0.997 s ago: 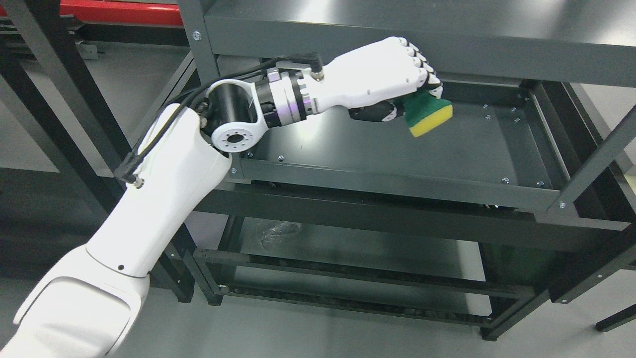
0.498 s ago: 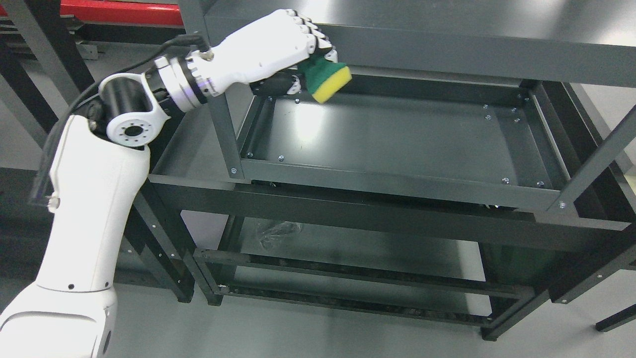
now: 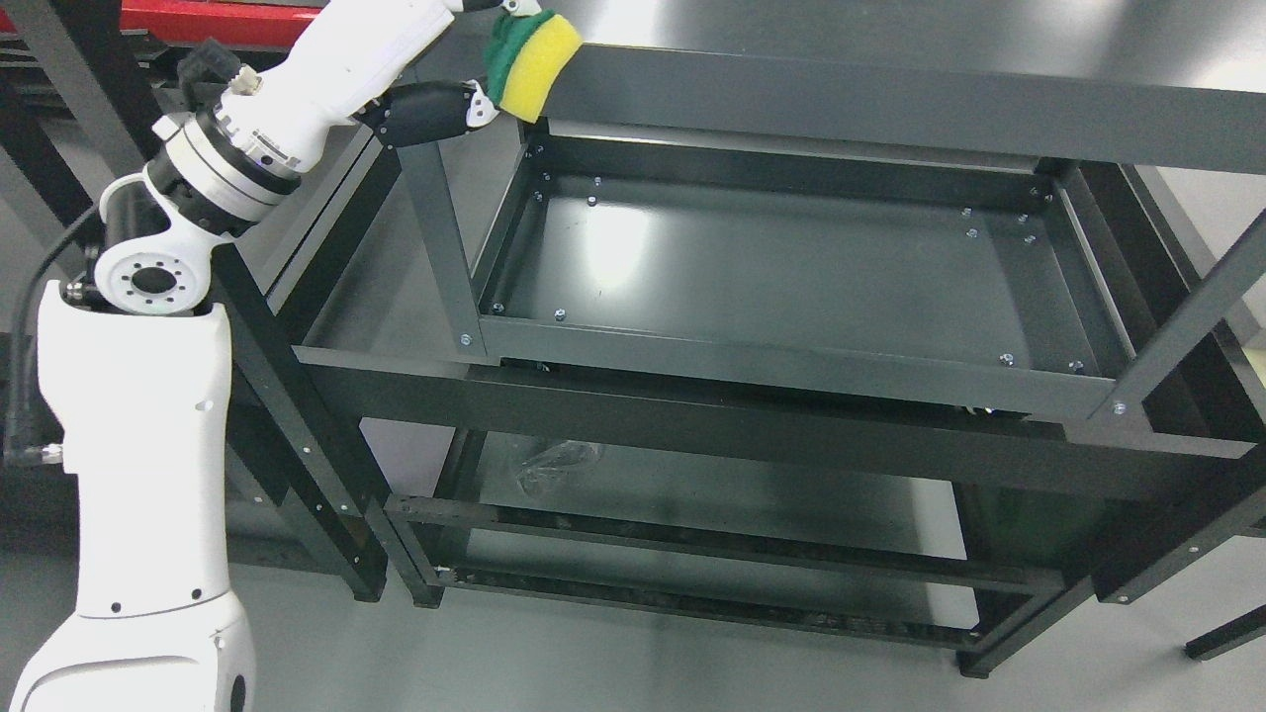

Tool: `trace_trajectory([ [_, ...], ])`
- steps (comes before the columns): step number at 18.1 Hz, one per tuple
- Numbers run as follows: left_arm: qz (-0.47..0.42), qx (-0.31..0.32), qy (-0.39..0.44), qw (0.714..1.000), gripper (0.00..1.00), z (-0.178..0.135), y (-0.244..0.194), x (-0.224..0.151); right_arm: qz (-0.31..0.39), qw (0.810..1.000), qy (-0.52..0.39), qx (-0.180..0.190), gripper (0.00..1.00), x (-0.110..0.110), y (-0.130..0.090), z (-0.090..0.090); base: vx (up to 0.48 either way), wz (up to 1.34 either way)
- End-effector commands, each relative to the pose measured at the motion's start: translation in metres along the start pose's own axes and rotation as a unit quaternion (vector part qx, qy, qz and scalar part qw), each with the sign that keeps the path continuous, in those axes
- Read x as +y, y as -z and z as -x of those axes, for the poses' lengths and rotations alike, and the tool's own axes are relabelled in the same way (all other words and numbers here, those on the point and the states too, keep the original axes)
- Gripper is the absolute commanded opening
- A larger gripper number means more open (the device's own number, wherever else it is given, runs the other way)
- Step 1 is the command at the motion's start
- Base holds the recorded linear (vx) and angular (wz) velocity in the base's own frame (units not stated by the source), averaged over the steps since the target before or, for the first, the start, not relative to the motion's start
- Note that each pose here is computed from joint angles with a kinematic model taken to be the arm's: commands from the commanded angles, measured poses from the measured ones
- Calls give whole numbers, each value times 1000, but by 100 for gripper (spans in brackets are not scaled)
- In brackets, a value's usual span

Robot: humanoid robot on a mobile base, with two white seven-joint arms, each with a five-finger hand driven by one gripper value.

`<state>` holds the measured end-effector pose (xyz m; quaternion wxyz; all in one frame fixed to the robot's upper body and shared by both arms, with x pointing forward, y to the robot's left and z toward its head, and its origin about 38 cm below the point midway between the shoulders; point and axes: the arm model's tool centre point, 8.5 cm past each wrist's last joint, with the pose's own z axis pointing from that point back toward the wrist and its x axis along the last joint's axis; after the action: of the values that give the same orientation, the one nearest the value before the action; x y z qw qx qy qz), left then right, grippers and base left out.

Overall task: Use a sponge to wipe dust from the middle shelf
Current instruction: 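Wipe the sponge across the shelf surface again with the left hand, then lower the left hand holding the sponge away from the shelf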

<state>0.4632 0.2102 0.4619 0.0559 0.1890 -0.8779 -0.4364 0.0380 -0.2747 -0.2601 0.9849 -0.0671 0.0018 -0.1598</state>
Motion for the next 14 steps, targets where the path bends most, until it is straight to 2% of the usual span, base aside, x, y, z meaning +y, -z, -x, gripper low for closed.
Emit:
trace_trajectory([
  [1,-111,-134,-140,975,0,-77,80,-62,7,1000,2,-13,100,-10,0,-10,0,0],
  [3,-125,-143,-207,960,0,-102,90,-113,7,1000,2,-13,100,-10,0,-10,0,0],
  [6,-44,-154,-282,946,0,-145,88,-196,7,1000,2,-13,100,-10,0,-10,0,0],
  [8,2,-164,-320,933,0,-172,79,-232,7,1000,2,-13,100,-10,0,-10,0,0],
  [10,36,-135,-352,926,0,-184,58,-269,7,1000,2,-13,100,-10,0,-9,0,0],
  [12,53,-75,-386,918,0,-185,24,-304,7,1000,2,-13,100,-10,0,-10,0,0],
  [14,43,-20,-419,907,0,-186,-2,-322,7,1000,2,-13,100,-10,0,-10,0,0],
])
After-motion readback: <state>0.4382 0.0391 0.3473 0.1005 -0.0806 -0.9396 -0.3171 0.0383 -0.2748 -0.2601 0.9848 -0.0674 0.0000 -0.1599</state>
